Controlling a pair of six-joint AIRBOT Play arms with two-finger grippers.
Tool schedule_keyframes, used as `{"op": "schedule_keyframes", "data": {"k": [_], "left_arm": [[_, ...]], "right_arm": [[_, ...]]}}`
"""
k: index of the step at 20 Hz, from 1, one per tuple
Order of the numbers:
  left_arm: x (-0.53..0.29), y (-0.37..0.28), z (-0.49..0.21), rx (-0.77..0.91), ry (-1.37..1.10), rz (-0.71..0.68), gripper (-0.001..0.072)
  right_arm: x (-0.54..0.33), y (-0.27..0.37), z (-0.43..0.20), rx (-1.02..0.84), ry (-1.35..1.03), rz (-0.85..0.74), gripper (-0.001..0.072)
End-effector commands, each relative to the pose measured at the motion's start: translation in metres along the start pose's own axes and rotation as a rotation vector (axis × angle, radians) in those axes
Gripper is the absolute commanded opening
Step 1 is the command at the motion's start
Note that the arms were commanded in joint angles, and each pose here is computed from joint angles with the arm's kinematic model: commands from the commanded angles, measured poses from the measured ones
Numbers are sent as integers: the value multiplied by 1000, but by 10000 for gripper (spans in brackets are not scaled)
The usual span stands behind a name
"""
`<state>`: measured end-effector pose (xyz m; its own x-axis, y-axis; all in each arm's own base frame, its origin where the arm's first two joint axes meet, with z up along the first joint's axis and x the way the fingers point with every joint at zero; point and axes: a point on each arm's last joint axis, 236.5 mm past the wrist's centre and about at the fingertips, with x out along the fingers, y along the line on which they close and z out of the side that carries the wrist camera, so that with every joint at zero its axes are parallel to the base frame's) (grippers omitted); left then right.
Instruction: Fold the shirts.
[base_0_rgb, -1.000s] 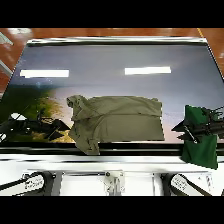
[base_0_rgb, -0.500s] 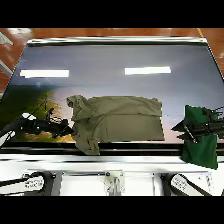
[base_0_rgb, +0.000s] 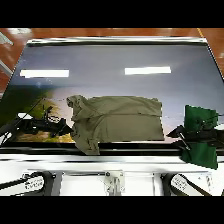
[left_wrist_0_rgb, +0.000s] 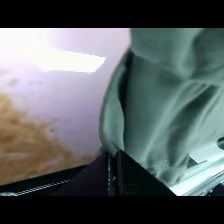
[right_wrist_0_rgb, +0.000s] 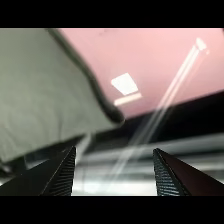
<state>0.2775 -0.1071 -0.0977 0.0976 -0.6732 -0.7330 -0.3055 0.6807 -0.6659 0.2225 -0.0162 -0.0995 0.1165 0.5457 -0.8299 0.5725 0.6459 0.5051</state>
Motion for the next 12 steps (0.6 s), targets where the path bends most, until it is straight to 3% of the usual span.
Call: {"op": "schedule_keyframes", "data": {"k": [1,9,12], "left_arm": [[-10,-10,0,34,-24,-12,45],[-19,-19,1,64,-55,-19,45],[-21,-22,0,74,-55,-23,45]], "right_arm": [[19,-2,9,42,-82,38,603],[39,30,18,-35,-128,31,600],[49,50,13,-68,-121,47,280]]}}
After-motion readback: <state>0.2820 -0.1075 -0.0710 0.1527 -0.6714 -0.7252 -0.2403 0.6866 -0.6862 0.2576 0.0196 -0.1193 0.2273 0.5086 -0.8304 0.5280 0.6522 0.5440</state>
